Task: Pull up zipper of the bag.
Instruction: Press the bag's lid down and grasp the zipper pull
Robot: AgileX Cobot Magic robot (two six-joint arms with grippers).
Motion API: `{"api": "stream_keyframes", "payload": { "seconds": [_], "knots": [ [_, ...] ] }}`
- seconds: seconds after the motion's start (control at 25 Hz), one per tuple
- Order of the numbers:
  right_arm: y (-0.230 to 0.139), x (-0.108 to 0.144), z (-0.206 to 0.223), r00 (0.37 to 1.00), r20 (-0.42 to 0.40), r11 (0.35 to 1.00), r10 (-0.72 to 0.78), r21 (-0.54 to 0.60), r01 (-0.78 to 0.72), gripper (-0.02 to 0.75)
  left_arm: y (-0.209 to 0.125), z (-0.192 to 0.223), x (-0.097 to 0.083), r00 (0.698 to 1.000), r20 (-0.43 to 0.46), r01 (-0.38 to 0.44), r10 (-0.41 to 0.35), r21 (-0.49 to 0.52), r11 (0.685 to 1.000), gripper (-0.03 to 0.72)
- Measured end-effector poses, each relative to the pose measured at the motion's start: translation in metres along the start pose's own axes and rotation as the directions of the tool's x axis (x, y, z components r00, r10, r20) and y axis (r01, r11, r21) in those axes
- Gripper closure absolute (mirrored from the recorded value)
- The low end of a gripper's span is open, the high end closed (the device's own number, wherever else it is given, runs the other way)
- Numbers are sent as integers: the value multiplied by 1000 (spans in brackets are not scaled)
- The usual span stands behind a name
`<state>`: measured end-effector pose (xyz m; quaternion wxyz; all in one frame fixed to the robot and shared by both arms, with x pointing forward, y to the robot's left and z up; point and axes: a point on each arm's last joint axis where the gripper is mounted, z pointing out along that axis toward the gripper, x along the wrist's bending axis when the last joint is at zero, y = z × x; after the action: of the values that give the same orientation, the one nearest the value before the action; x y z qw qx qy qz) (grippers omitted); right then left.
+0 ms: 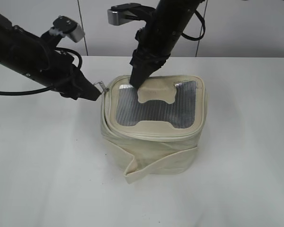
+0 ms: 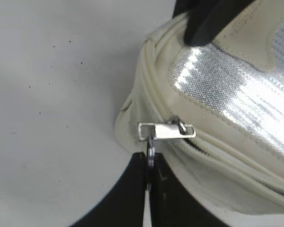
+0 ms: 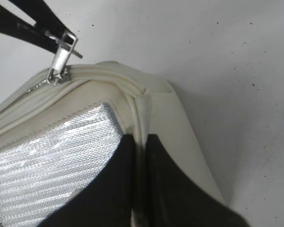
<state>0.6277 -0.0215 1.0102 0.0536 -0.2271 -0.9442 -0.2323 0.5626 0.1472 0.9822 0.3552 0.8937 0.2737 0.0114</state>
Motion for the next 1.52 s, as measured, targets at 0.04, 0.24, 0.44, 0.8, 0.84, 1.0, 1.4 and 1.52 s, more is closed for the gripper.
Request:
{"api": "stream_keyframes", "payload": {
  "seconds": [0.04, 0.24, 0.44, 0.8, 0.84, 1.0, 1.4, 1.52],
  "knots": [
    [0, 0, 0, 1000, 0, 1000, 0, 0, 0, 696, -1, 0, -1, 1000, 6, -6, 6, 7, 1000, 691],
    [0, 0, 0, 1000, 2, 1000, 0, 1, 0, 696, -7, -1, -4, 999, 43, -12, 8, 83, 996, 691],
    [0, -1, 0, 1000, 7, 1000, 7, 5, -7, 696, -12, -4, -7, 998, 63, 14, -24, 146, 989, 691],
    [0, 0, 0, 1000, 11, 1000, 21, 7, -21, 696, -15, -11, -20, 982, 164, 56, -90, 205, 977, 691],
    [0, 0, 0, 1000, 11, 1000, 24, 7, -24, 696, -15, -12, -21, 981, 167, 62, -98, 208, 976, 691],
    [-1, 0, 0, 1000, 12, 1000, 28, 8, -28, 696, -18, -14, -26, 967, 214, 78, -135, 254, 964, 691],
    [-1, -1, 0, 999, 15, 999, 31, 10, -31, 696, -20, -15, -37, 934, 273, 133, -231, 335, 933, 691],
    [-1, -1, 0, 999, 16, 999, 34, 11, -34, 697, -20, -8, -51, 929, 297, 106, -221, 360, 927, 691]
  ]
}}
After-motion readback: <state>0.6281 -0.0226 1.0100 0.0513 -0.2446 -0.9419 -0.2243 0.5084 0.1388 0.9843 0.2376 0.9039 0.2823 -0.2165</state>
